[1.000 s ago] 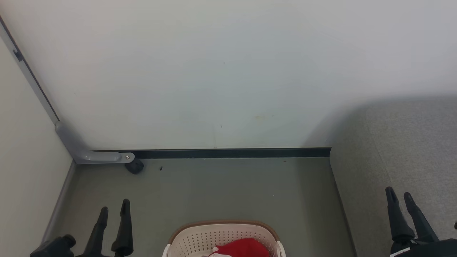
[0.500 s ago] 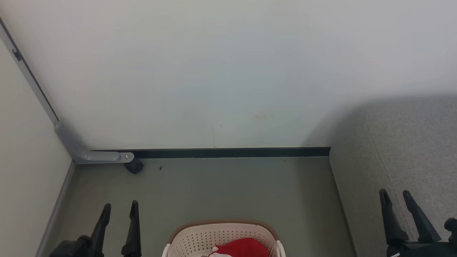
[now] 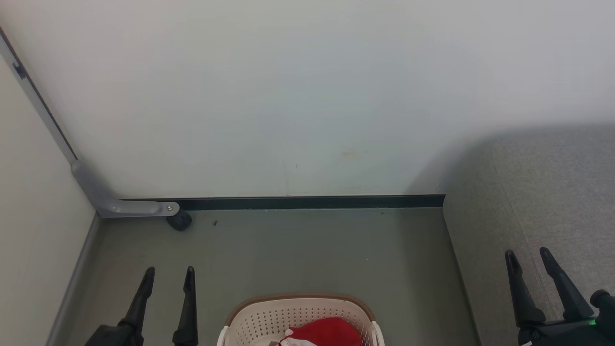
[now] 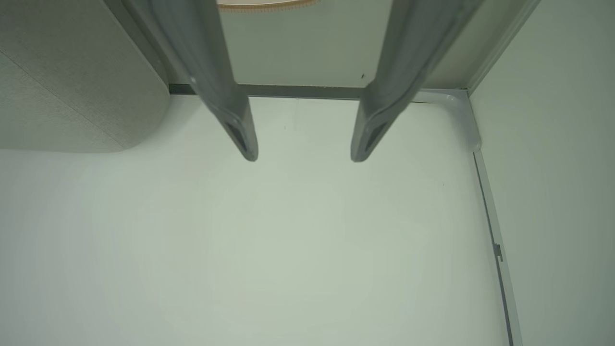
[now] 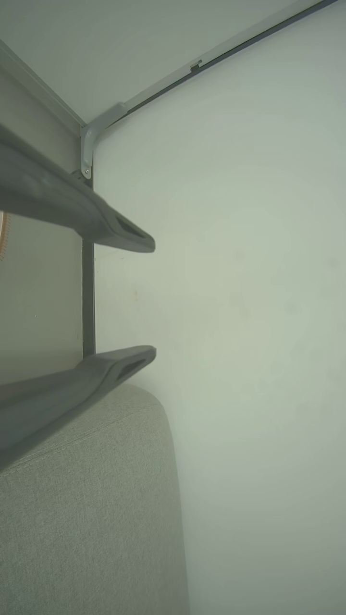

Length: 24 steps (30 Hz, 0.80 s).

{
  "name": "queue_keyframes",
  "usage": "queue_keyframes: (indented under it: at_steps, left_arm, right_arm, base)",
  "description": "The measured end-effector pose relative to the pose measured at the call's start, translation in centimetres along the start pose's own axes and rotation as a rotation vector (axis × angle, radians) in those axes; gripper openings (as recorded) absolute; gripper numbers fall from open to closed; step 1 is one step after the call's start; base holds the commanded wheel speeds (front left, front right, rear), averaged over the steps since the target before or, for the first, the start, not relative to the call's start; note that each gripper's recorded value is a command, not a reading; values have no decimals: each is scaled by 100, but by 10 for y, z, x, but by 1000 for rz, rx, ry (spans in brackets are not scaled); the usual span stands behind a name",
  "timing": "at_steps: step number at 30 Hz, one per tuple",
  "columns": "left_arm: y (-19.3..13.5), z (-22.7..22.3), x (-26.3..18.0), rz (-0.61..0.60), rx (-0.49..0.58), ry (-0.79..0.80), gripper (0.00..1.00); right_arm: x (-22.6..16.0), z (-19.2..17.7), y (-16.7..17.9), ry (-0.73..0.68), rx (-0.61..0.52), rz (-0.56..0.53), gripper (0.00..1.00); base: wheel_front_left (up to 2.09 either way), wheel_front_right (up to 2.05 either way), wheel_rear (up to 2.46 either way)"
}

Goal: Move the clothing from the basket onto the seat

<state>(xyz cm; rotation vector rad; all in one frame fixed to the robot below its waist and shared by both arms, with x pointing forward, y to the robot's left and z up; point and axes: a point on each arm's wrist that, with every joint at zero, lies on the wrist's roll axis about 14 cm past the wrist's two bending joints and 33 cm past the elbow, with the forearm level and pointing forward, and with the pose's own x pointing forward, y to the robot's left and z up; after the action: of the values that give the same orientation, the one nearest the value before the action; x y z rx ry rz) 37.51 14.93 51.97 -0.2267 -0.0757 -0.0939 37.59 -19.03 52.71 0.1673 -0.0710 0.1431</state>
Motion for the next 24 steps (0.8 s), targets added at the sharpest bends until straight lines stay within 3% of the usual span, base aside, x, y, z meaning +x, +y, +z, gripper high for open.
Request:
queue_keyframes:
  at_steps: [24]
  left_arm:
    - [-5, -11, 8, 13, -32, 27, 100]
  right_arm:
    - [6, -7, -5, 14, 16, -14, 100]
  base:
    - [0, 0, 0]
